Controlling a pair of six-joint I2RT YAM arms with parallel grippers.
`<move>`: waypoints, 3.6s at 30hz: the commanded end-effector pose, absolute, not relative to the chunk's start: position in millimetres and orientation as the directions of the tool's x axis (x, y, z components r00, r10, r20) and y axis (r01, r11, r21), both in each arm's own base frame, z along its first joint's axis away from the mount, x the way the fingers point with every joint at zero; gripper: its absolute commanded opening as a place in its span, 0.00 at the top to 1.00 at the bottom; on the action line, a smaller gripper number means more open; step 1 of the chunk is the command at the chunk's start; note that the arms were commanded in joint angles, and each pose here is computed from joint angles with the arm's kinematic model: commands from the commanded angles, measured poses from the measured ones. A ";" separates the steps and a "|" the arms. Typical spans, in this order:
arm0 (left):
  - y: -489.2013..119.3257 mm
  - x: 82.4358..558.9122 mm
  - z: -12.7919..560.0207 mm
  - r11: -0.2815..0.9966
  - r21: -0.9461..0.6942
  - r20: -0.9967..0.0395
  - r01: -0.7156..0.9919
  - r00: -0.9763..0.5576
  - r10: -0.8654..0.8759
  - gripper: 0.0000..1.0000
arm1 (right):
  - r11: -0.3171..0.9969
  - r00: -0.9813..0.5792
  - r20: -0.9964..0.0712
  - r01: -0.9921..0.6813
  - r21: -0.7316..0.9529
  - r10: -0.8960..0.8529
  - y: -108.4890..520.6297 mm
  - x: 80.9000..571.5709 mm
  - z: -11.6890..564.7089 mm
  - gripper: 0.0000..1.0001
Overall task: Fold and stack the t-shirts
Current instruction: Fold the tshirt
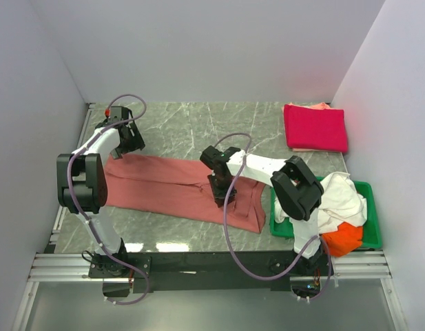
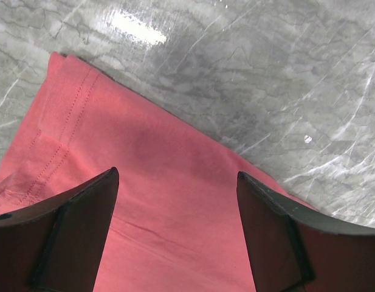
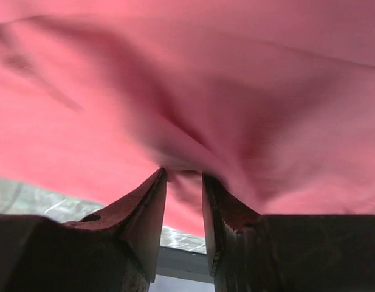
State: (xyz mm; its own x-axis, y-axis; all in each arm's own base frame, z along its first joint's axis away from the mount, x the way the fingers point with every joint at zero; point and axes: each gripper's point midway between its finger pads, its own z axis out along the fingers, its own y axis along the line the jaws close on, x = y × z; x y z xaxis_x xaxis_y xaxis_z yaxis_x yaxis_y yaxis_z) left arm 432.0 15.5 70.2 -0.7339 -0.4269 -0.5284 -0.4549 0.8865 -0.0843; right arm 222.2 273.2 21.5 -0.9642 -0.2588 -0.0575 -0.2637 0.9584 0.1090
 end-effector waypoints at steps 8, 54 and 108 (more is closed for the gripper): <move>12.6 434.4 67.7 0.893 -0.096 -0.529 -0.439 -0.738 -0.419 0.16 | 0.982 -0.975 -0.162 -0.170 0.081 -0.155 259.3 242.1 42.6 0.63; 10.9 434.7 53.9 0.895 -0.090 -0.503 -0.437 -0.755 -0.420 0.16 | 0.960 -0.965 -0.082 -0.259 0.108 -0.251 279.6 241.8 21.3 0.62; 9.4 432.4 52.2 0.897 -0.094 -0.496 -0.433 -0.760 -0.419 0.15 | 0.834 -0.923 0.041 -0.327 0.444 -0.384 329.4 207.5 79.6 0.58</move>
